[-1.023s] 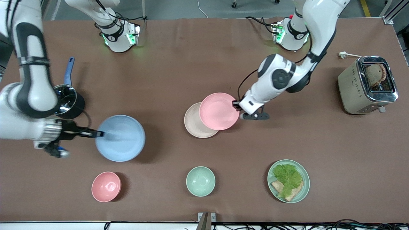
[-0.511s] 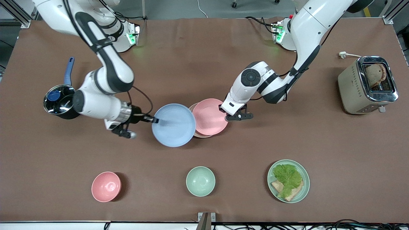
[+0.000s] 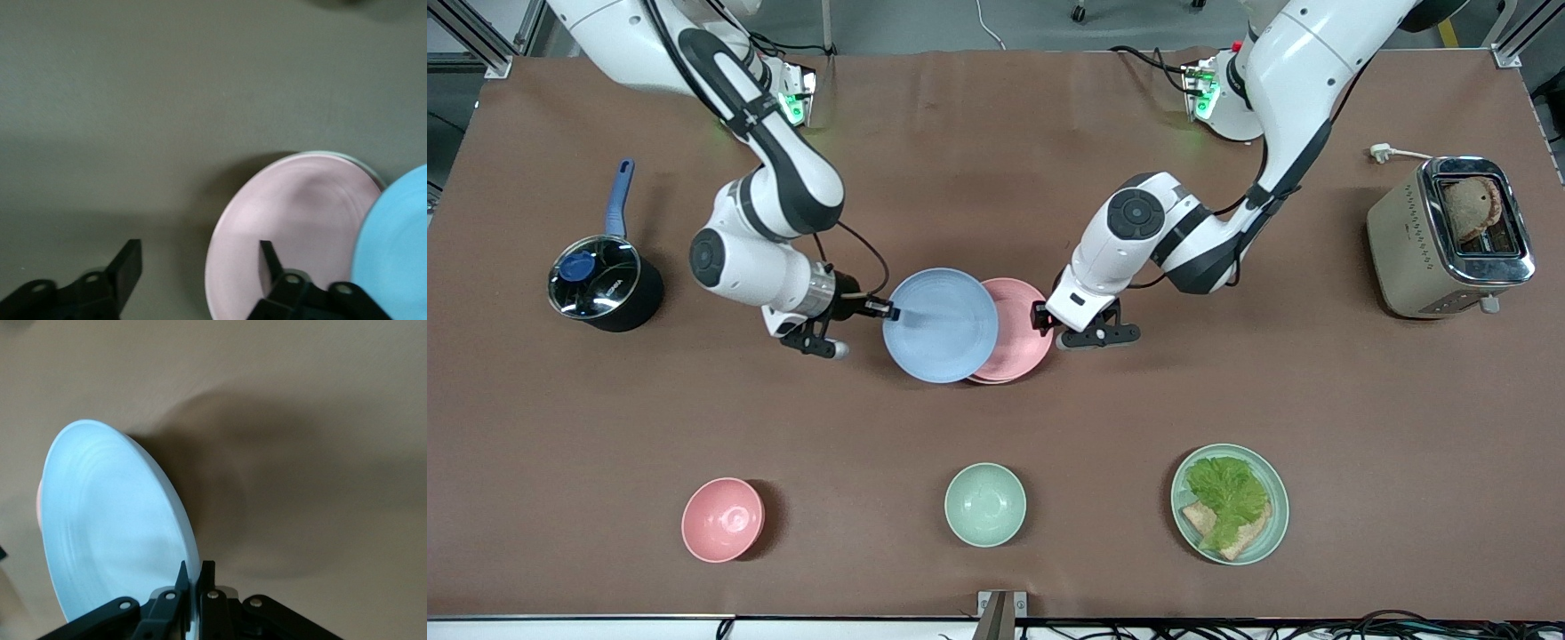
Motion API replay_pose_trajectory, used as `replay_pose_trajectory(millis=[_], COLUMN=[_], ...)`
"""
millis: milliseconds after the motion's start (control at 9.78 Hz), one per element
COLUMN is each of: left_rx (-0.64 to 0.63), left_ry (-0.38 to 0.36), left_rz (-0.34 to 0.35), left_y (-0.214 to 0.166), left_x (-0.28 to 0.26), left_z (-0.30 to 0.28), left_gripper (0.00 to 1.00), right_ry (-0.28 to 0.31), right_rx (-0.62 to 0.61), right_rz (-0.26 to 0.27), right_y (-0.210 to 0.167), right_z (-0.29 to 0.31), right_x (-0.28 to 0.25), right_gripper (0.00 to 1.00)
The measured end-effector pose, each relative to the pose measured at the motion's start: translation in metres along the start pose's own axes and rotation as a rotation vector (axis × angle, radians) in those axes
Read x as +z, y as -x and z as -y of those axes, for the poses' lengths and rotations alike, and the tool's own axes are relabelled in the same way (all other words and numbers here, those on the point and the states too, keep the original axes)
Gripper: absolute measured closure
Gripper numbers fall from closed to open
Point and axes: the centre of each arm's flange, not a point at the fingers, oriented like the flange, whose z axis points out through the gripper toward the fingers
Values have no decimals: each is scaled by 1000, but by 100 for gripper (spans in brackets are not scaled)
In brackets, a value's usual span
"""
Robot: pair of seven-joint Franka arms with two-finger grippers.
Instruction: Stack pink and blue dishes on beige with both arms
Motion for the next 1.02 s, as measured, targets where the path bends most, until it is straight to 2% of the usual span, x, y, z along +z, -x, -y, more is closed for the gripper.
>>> replay_pose_trajectory(millis=[102, 307, 409, 614, 818, 1023], left_rx=[11, 84, 106, 159, 239, 287], left_ry=[-32, -139, -159, -135, -173, -217], left_rz=[-28, -84, -91, -84, -39, 13], left_y=[-9, -42, -58, -89, -114, -131], left_x=[-18, -72, -102, -163, -235, -317], left_z=[7, 41, 61, 108, 158, 194], left_gripper=[2, 0, 0, 0, 0, 0], right_ry=[-12, -27, -27, -31, -32, -37], right_rx=[3, 13, 14, 24, 35, 33], right_rz=[-8, -27, -36, -60, -63, -74], right_y=[10, 29, 34, 36, 34, 35], right_z=[12, 27, 27, 19, 13, 14], right_x=[4, 17, 28, 53, 70, 75], right_gripper=[93, 93, 93, 93, 93, 86])
